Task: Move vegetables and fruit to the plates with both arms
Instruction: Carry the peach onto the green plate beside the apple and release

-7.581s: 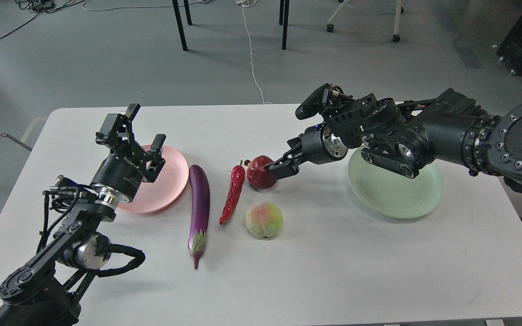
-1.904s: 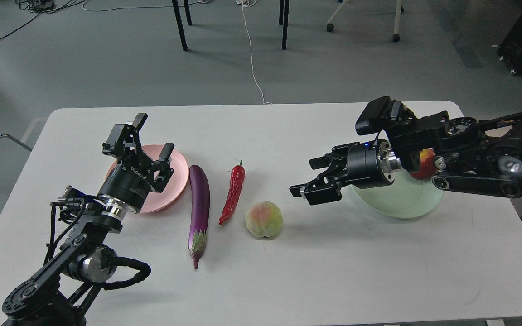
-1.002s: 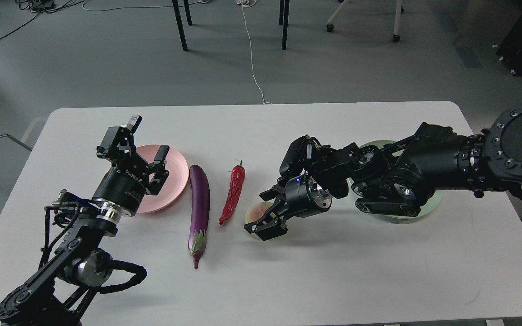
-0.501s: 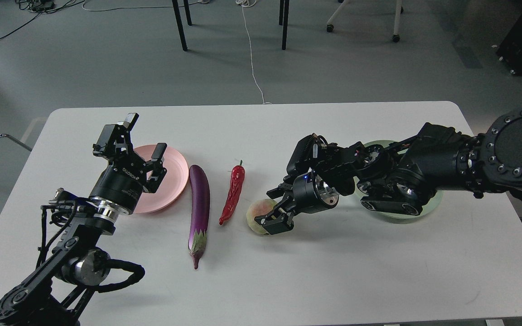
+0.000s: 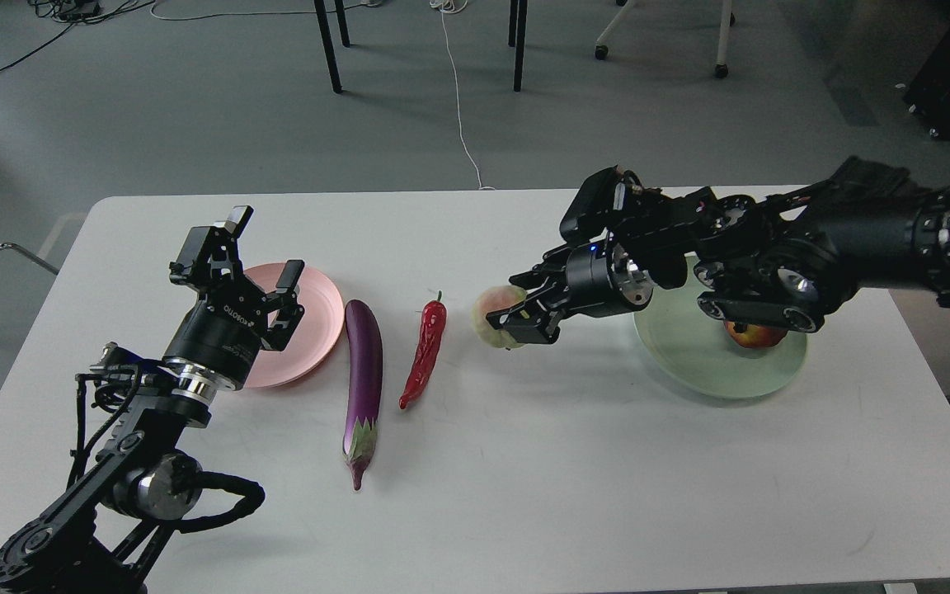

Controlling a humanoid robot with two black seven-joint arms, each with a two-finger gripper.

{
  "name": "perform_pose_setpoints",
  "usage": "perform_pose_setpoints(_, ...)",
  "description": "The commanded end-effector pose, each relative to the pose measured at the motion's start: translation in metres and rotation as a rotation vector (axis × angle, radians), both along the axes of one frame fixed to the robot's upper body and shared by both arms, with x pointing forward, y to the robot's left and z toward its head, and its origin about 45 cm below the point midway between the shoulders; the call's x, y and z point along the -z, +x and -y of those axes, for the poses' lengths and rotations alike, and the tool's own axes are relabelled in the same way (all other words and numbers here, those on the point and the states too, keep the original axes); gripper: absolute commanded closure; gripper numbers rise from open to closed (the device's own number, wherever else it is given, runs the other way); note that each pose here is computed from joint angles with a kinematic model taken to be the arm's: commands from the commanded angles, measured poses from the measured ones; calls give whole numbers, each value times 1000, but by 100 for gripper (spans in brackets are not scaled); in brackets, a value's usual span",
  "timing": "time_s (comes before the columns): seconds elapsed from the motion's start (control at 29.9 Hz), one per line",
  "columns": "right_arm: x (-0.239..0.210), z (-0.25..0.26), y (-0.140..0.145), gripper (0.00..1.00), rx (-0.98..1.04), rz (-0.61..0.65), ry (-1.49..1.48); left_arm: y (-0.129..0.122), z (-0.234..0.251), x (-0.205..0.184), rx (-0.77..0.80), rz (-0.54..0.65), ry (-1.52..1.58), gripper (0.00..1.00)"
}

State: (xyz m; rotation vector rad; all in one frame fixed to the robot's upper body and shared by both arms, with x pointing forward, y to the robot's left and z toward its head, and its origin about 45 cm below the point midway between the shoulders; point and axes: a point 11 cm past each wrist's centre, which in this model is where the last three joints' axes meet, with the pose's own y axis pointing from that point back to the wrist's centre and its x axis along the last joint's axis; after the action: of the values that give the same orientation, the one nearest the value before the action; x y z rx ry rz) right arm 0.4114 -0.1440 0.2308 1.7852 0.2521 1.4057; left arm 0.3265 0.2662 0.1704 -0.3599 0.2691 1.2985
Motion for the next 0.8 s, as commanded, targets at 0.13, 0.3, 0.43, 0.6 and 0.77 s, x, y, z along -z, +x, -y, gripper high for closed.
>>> perform_pose_setpoints(0.13, -19, 123, 12, 56, 84, 98, -182, 0, 3, 1, 5, -4, -7, 1)
perform_pose_setpoints(0.3, -1, 164, 3, 53, 165, 64, -205, -1, 4, 1, 6, -4, -8, 1)
perform_pose_setpoints(0.43, 17, 181, 0, 47, 199, 47, -228, 0, 5, 1, 9, -3, -7, 1)
perform_pose_setpoints(0.6, 24, 181, 1, 4, 212, 47, -213, 0, 2, 0, 9, -3, 3, 1)
perform_pose_setpoints(0.77, 15, 171, 7, 4, 235, 64, -145, 3, -4, -3, 11, 4, 31, 1)
